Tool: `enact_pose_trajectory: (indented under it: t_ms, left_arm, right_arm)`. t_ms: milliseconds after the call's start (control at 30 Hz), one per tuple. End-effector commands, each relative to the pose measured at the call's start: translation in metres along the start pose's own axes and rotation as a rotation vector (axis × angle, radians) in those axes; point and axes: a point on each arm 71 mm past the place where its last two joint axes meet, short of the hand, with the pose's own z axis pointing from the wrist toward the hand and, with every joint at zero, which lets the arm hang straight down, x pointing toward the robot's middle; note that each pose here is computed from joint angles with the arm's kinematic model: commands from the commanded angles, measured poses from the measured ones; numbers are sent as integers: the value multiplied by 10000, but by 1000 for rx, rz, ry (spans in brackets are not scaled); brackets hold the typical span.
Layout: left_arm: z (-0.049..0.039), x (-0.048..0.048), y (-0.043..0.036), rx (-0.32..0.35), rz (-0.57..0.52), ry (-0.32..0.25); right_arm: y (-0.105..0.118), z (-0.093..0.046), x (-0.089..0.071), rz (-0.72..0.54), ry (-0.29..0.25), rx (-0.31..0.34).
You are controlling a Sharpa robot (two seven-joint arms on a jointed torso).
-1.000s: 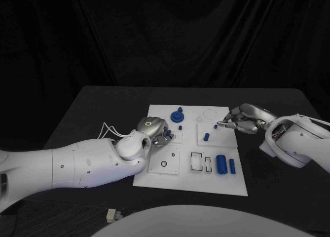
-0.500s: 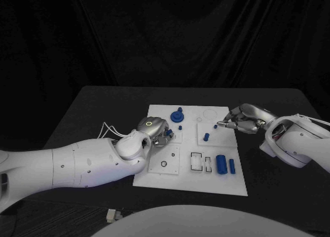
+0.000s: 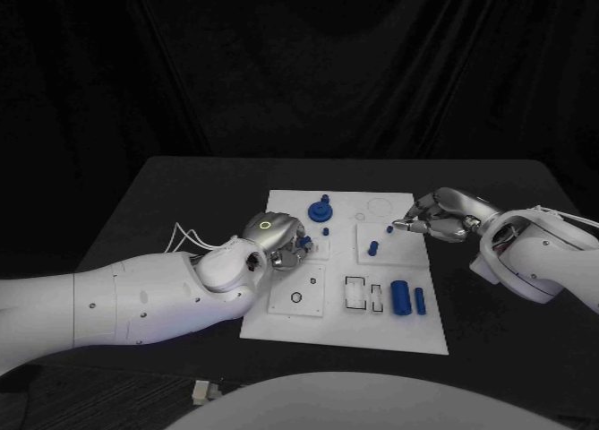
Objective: Assemble the parts on the task board
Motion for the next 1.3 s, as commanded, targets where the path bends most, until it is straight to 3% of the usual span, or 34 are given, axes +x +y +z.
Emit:
enact_pose_trajectory:
  t_ms: [33, 67, 167, 200, 333, 400, 533, 667, 900, 1300]
  left_arm:
    - [74, -146, -51, 106, -9, 69]
    - [96, -179, -41, 108, -9, 91]
    - [201, -329, 7, 116, 20, 243]
    - [209, -340, 9, 116, 23, 255]
    - [379, -609, 46, 117, 60, 469]
    - [438, -688, 53, 115, 62, 535]
    - [564, -788, 69, 114, 68, 665]
    - [699, -821, 90, 80, 32, 769]
    - [826, -808, 120, -32, -98, 886]
    - [974, -734, 100, -174, -193, 947]
  right_arm:
    - [-12, -9, 7, -1, 0, 11]
    - [-12, -9, 7, -1, 0, 11]
    - [-12, -12, 8, 0, 2, 12]
    - [-12, -12, 8, 0, 2, 12]
    - [-10, -9, 13, -1, 6, 15]
    - [-7, -7, 15, -1, 8, 16]
    - [3, 1, 22, -1, 11, 14]
    - [13, 5, 28, -1, 14, 12]
    - [16, 6, 32, -1, 16, 12]
    - [52, 44, 55, -2, 25, 5]
